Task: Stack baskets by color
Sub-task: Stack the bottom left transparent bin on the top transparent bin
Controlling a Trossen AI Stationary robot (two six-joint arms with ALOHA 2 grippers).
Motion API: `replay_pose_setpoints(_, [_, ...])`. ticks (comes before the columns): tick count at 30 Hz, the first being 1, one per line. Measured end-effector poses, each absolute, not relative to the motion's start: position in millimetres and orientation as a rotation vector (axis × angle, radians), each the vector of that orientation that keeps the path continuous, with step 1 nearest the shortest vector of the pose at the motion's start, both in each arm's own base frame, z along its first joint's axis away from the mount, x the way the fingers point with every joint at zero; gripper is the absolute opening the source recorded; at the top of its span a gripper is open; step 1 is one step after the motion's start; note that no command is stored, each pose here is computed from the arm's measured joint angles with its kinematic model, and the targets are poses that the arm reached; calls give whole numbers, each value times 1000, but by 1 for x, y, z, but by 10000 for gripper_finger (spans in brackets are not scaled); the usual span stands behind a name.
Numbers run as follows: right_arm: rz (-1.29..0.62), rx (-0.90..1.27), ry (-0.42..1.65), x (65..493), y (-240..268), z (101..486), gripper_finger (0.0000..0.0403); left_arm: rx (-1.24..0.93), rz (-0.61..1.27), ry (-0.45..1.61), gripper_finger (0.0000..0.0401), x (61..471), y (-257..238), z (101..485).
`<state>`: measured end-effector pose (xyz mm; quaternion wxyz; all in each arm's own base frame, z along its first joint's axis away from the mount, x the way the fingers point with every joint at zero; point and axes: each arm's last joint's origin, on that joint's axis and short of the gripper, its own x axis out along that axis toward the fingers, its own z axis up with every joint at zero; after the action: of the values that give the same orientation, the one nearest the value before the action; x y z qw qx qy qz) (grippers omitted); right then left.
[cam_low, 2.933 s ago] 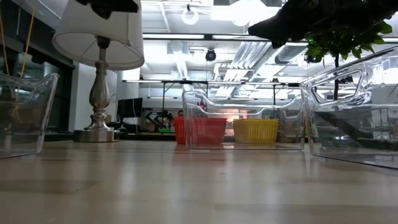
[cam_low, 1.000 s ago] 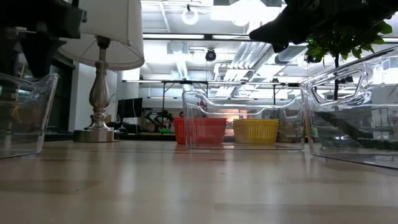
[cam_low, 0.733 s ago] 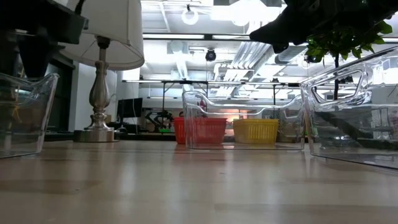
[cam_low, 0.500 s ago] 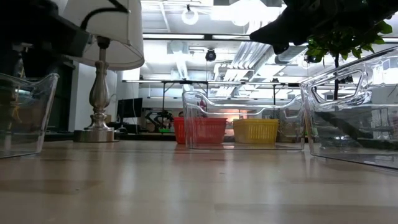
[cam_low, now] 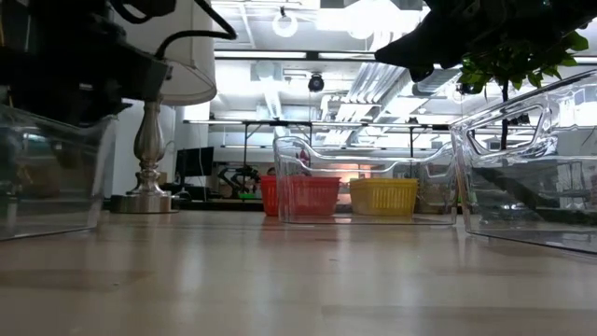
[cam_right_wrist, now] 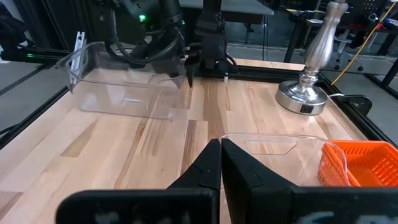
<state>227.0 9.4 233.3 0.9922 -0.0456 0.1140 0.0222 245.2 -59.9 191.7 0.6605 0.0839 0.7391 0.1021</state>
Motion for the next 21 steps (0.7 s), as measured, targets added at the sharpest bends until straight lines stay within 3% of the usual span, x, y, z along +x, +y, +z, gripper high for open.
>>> replay_pose_setpoints(5, [44, -92, 229, 227, 9, 233, 0, 223, 329, 1610, 10, 250, -39, 197])
replay_pose_setpoints(10, [45, -92, 230, 227, 9, 233, 0, 145, 518, 1516, 19, 254, -9, 205])
replay_pose_setpoints(16, [45, -92, 237, 227, 9, 232, 0, -109, 779, 1407, 3, 251, 29, 213])
replay_pose_setpoints(21, [45, -93, 239, 227, 9, 232, 0, -303, 801, 1376, 1, 247, 43, 220])
